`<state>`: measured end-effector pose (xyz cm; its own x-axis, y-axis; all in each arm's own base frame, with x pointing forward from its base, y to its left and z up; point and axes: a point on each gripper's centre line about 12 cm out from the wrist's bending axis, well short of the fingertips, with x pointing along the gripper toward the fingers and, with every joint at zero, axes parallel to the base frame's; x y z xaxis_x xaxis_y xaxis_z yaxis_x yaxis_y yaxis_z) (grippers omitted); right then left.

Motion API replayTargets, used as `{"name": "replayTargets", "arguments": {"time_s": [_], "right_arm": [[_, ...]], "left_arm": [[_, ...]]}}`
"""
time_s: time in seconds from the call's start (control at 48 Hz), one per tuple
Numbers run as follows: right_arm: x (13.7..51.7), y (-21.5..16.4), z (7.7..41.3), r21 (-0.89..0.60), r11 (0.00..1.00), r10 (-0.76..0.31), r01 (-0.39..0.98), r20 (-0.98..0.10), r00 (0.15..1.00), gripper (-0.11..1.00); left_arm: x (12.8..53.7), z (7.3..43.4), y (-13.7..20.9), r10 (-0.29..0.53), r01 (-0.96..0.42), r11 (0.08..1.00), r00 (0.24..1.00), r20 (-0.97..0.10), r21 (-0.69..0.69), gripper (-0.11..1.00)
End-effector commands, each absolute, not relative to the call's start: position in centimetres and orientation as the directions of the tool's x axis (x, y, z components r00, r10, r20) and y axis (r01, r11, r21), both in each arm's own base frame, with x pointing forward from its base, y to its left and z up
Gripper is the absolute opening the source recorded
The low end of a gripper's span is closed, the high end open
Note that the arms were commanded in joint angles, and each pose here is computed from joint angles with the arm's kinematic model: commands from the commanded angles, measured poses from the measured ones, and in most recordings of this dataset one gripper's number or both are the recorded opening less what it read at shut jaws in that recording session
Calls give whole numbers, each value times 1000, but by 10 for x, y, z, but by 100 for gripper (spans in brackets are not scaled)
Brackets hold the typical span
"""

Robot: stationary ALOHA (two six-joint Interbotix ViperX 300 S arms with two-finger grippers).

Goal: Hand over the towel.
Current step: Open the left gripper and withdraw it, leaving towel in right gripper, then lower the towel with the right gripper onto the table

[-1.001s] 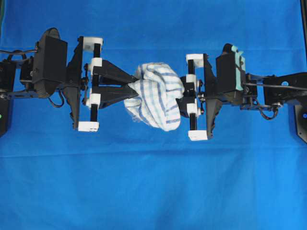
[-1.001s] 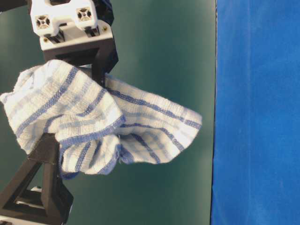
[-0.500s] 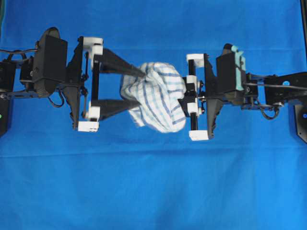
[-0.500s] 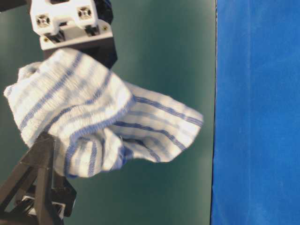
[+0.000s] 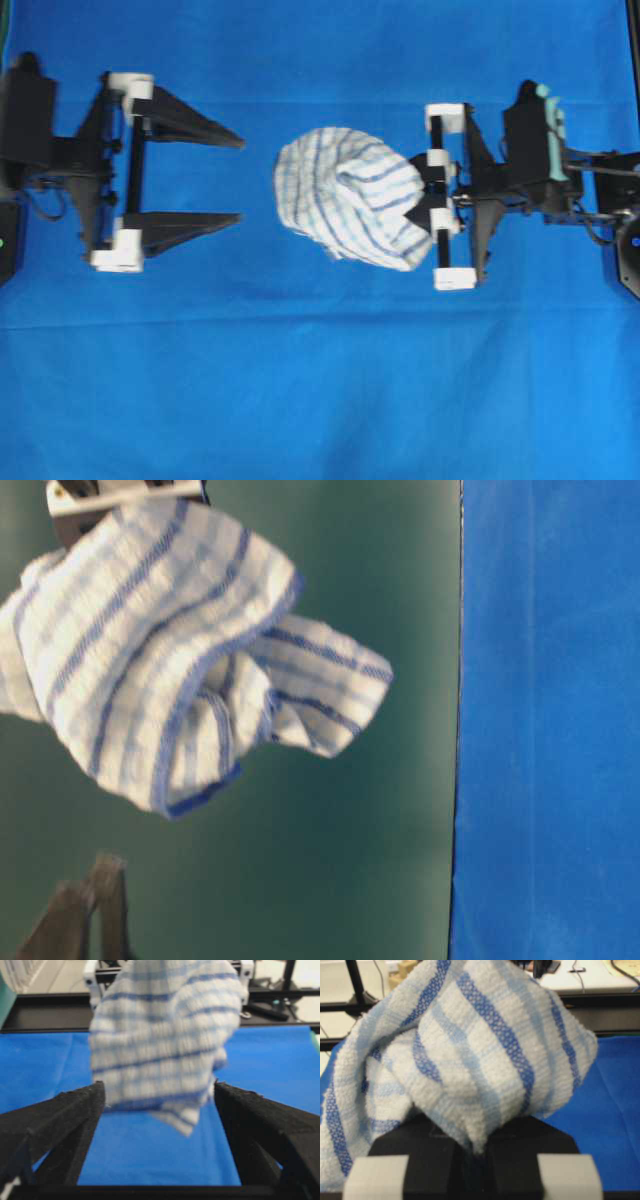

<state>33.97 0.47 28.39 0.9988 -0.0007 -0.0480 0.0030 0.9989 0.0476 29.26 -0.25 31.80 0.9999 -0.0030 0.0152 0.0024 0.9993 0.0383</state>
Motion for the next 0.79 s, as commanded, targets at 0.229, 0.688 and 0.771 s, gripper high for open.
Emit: {"name": "replayTargets", "arguments": {"time_s": [0.229,0.688,0.771], "right_arm": [[326,4,294,55,999,0,2,-34,999,2],[399,9,214,57,998,23,12,-579,815,2],[414,8,194,53,998,21,17,-651,759,2]], "left_arm": [[273,331,-2,-3,2,999,999,49,35,92],[278,326,-2,-4,3,999,1000,29,35,92],[278,326,-2,-4,3,999,1000,27,36,92]]}}
